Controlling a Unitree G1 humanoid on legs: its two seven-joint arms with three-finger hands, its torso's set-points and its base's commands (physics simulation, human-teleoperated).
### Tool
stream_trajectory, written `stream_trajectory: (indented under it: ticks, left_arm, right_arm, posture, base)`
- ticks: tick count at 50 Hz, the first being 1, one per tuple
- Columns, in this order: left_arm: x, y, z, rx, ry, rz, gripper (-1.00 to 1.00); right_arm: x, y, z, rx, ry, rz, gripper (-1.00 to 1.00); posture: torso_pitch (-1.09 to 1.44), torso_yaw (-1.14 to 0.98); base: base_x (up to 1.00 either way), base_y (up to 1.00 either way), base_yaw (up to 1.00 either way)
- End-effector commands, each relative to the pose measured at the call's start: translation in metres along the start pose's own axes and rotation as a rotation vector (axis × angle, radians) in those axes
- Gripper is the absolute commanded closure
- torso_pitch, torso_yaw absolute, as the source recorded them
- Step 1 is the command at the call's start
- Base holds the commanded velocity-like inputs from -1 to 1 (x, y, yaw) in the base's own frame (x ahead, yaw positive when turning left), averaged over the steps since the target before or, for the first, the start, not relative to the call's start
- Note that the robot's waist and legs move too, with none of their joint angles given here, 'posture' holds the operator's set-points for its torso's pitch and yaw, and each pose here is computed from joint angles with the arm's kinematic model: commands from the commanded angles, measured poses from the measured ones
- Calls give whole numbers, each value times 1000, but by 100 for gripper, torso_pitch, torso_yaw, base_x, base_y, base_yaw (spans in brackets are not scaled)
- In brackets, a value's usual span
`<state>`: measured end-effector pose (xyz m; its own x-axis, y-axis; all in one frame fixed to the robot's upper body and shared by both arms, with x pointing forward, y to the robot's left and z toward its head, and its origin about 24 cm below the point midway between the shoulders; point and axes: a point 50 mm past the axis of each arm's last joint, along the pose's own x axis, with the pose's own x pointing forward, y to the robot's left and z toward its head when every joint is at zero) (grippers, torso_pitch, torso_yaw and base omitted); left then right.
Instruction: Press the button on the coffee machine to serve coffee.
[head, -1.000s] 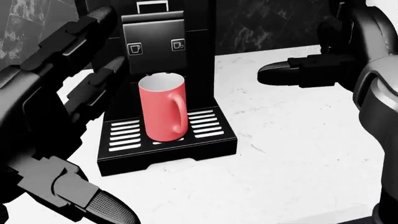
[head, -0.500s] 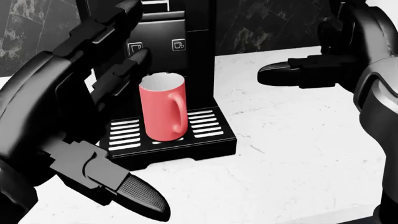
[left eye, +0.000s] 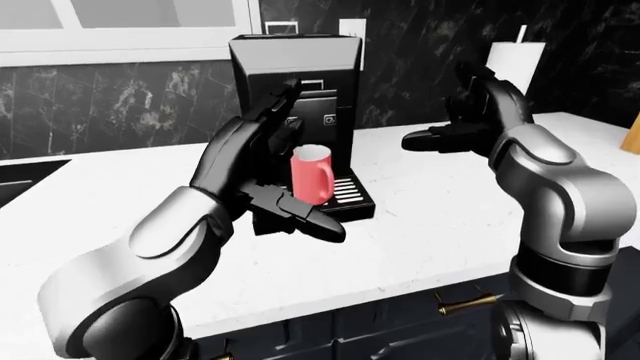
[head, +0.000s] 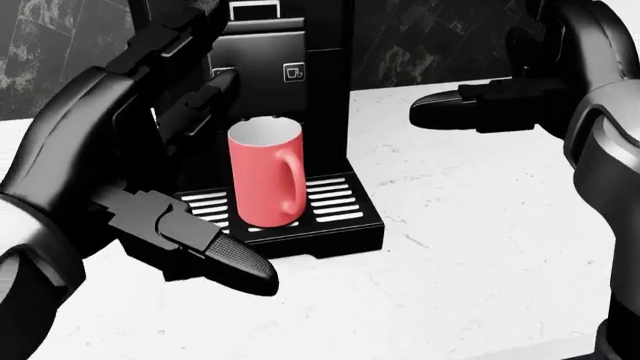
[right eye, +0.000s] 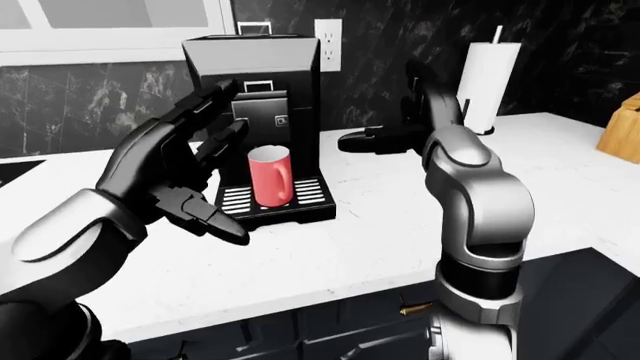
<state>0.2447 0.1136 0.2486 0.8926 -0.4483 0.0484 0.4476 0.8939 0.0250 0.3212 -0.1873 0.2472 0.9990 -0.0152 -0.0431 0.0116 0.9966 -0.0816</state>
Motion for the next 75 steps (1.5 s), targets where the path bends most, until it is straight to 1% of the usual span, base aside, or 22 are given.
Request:
stream_trajectory:
  ticks: [1,12,20,36,54,58,68,75]
  left_arm:
    - [-1,2,9,14,-61,17,-100]
    - [3,5,5,12,-53,24,-100]
    - [8,7,8,7,-59,29,-100]
    - [14,4,4,9,-49,21,-100]
    - [26,9,4,0,-47,32,-100]
    - [28,9,0,1,-42,32,-100]
    - [29,9,-1,-1,-37,33,-100]
    - [33,13,-3,-4,-36,45,-100]
  right_arm:
    - [-4,-2,16,-4,-84,-9,-100]
    - [-4,-2,15,-1,-85,-9,-100]
    - [-3,-2,13,2,-84,-9,-100]
    - [-5,-3,13,4,-86,-13,-100]
    - [-2,-3,13,3,-88,-12,-100]
    - [-1,-3,14,2,-86,-10,-100]
    - [-2,-3,14,3,-87,-11,-100]
    - [-4,-3,12,6,-88,-13,-100]
  posture:
    - [-40,0]
    - [-40,0]
    - [-40,0]
    - [-40,0]
    - [-40,0]
    - [-40,0]
    - [-40,0]
    - [-40,0]
  base:
    - [0,0,0]
    - [0,0,0]
    - [0,0,0]
    - [0,0,0]
    - [0,0,0]
    - [0,0,0]
    - [0,0,0]
    - [0,0,0]
